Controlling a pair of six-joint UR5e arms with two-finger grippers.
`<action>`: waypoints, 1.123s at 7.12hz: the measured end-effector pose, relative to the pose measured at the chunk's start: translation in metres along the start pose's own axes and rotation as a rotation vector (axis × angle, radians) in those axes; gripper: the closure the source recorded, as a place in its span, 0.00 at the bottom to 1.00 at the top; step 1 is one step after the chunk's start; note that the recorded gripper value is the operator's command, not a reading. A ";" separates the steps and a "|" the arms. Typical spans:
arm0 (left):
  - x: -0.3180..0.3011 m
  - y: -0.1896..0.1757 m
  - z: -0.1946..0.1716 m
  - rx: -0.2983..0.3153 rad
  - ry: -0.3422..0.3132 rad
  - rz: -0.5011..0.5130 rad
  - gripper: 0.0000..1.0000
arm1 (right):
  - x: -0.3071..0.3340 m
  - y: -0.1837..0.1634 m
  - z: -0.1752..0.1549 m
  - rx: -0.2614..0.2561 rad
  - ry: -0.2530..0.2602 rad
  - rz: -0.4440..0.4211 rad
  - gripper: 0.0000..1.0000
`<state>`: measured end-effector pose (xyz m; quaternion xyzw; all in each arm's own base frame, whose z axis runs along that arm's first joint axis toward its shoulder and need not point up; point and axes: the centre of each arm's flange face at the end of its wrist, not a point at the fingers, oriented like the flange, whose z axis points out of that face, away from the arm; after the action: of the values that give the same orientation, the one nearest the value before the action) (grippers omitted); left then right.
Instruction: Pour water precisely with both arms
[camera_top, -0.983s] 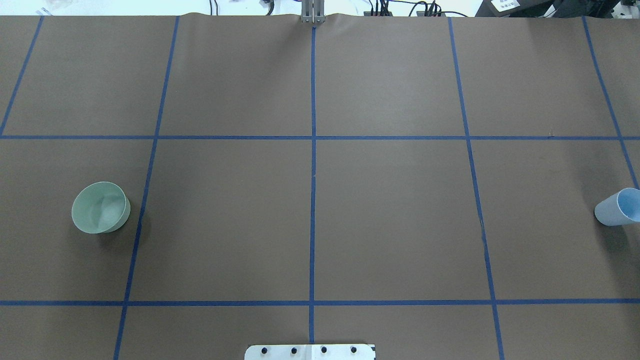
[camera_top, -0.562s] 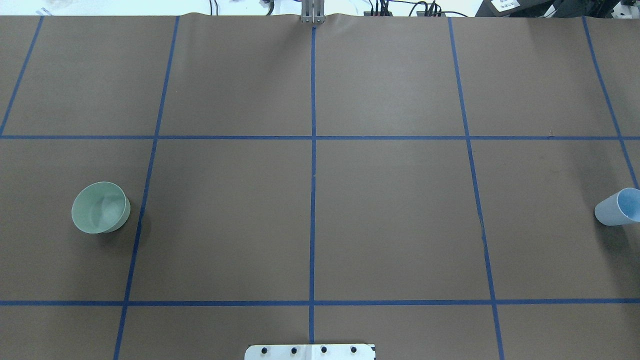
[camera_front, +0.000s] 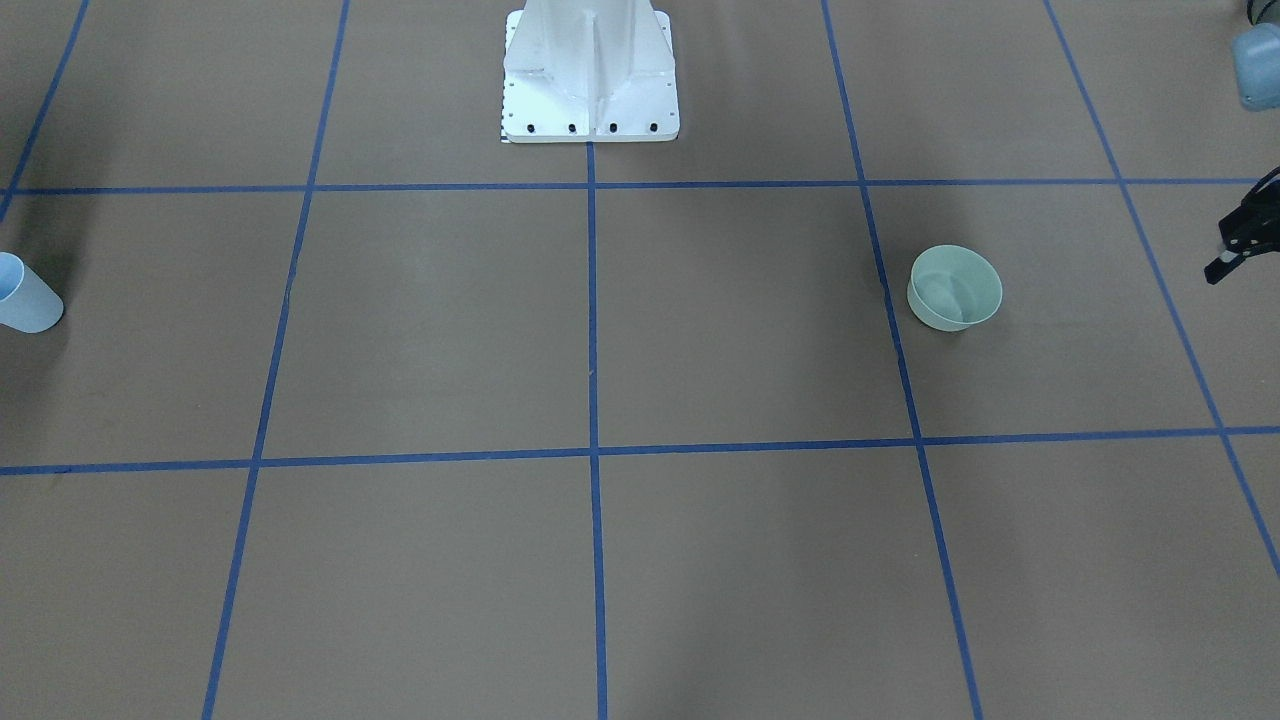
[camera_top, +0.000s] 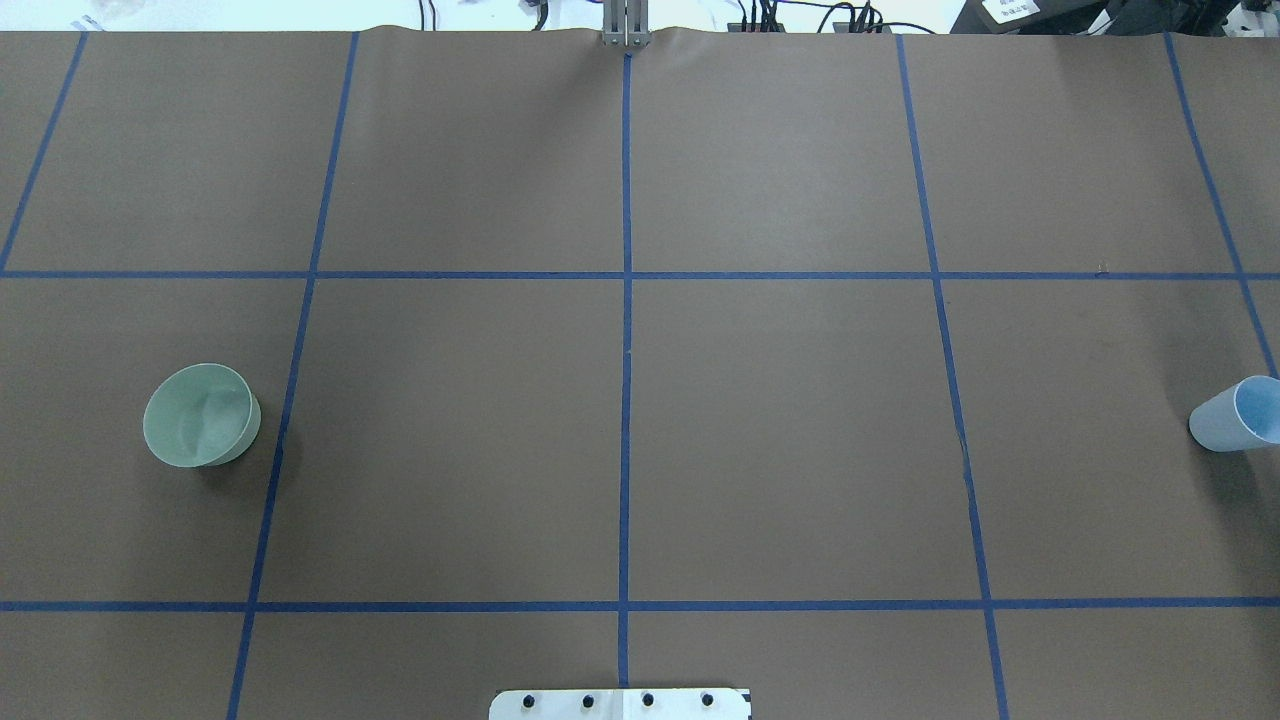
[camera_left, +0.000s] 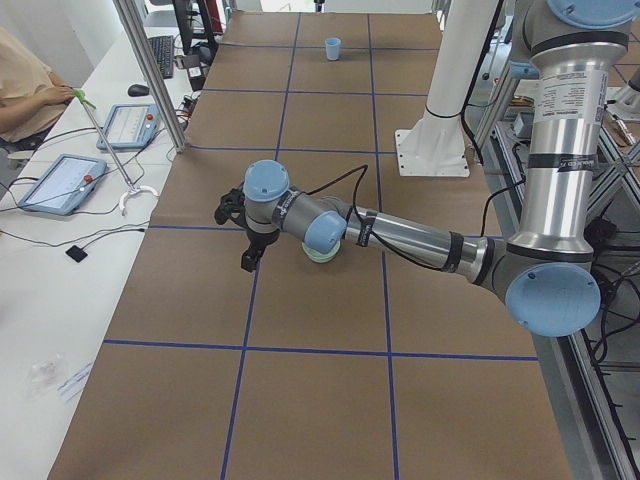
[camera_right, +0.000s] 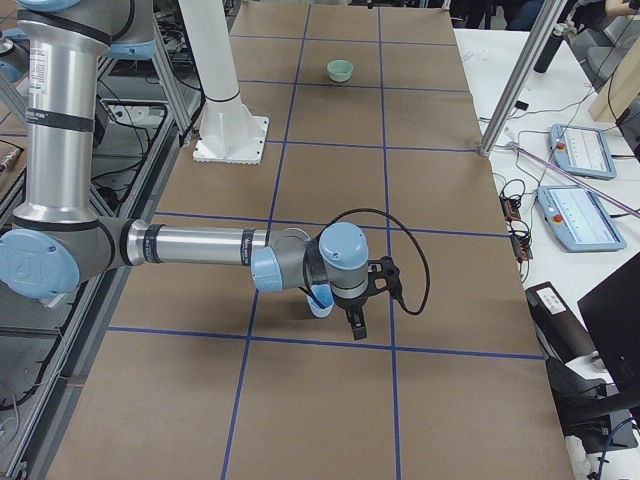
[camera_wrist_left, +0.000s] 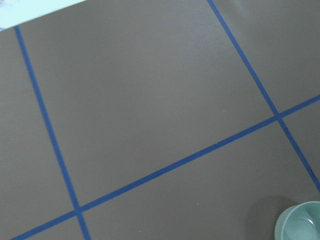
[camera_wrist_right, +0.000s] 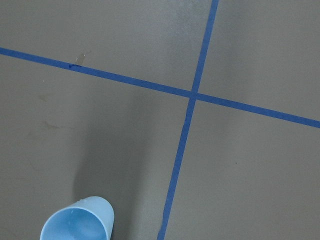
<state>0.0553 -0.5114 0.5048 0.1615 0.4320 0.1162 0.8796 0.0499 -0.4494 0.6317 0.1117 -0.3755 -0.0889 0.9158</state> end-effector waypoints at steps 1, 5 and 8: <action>0.019 0.009 0.025 -0.011 0.007 -0.047 0.00 | 0.000 0.000 0.000 0.000 0.000 0.001 0.00; 0.122 0.053 0.133 -0.011 -0.003 -0.142 0.04 | 0.001 0.001 0.001 0.000 0.000 0.003 0.00; 0.138 0.066 0.156 -0.033 -0.017 -0.142 0.52 | 0.001 0.001 0.001 0.000 0.000 0.003 0.00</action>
<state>0.2586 -0.4314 0.5203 0.1169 0.4330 0.0595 0.8918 0.0499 -0.4490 0.6327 0.1111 -0.3755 -0.0875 0.9160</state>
